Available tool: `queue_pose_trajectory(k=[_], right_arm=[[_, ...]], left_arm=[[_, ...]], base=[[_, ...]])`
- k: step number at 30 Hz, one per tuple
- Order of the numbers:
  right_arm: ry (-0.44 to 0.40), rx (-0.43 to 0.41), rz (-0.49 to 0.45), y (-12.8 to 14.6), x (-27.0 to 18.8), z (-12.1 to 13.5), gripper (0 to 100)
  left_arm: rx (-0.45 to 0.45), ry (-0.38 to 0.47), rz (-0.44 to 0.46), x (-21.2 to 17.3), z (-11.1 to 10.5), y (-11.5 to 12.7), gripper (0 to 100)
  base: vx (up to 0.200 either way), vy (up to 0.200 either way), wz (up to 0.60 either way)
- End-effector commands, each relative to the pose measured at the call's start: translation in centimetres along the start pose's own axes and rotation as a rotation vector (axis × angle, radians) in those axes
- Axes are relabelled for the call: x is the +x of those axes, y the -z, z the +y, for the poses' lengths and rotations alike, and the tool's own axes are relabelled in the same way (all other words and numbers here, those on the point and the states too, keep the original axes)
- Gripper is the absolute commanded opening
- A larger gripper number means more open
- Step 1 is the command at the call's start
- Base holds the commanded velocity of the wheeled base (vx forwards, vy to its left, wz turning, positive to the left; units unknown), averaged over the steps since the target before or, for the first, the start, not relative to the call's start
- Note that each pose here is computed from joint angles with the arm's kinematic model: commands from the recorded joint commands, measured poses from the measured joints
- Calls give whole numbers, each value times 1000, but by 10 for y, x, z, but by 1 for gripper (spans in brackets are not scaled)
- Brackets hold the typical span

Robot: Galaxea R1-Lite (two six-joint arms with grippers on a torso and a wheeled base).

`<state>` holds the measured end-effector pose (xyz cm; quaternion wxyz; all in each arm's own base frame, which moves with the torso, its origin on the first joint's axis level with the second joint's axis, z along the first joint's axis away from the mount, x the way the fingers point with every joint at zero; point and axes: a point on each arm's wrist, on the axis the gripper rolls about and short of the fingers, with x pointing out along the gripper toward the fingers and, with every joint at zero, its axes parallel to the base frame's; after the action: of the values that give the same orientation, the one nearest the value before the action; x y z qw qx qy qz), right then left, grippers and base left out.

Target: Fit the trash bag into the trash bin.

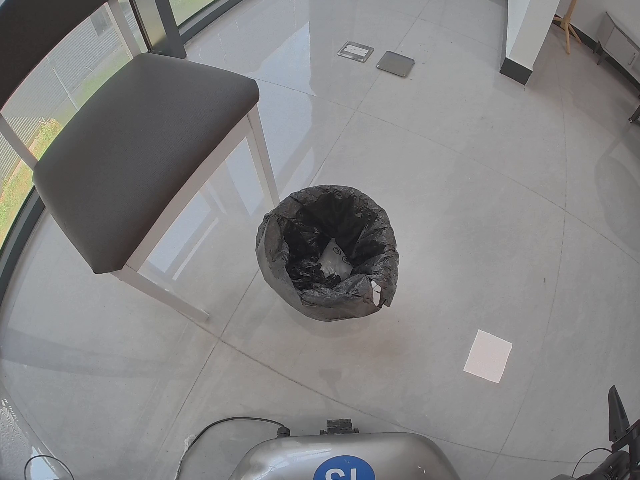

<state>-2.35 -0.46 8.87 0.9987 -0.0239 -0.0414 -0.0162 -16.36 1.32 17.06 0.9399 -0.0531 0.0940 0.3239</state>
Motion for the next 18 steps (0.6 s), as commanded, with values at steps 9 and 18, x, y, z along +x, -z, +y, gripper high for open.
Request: queue_pose_trajectory(k=[9, 18], right_arm=[[-6, 18, 10, 6, 0, 0, 100], [2, 103, 9, 6, 0, 0, 100]], left_arm=[[71, 476, -353, 109, -86, 44, 100], [84, 638, -197, 121, -93, 73, 100]], base=[[0, 0, 0], [0, 0, 0]])
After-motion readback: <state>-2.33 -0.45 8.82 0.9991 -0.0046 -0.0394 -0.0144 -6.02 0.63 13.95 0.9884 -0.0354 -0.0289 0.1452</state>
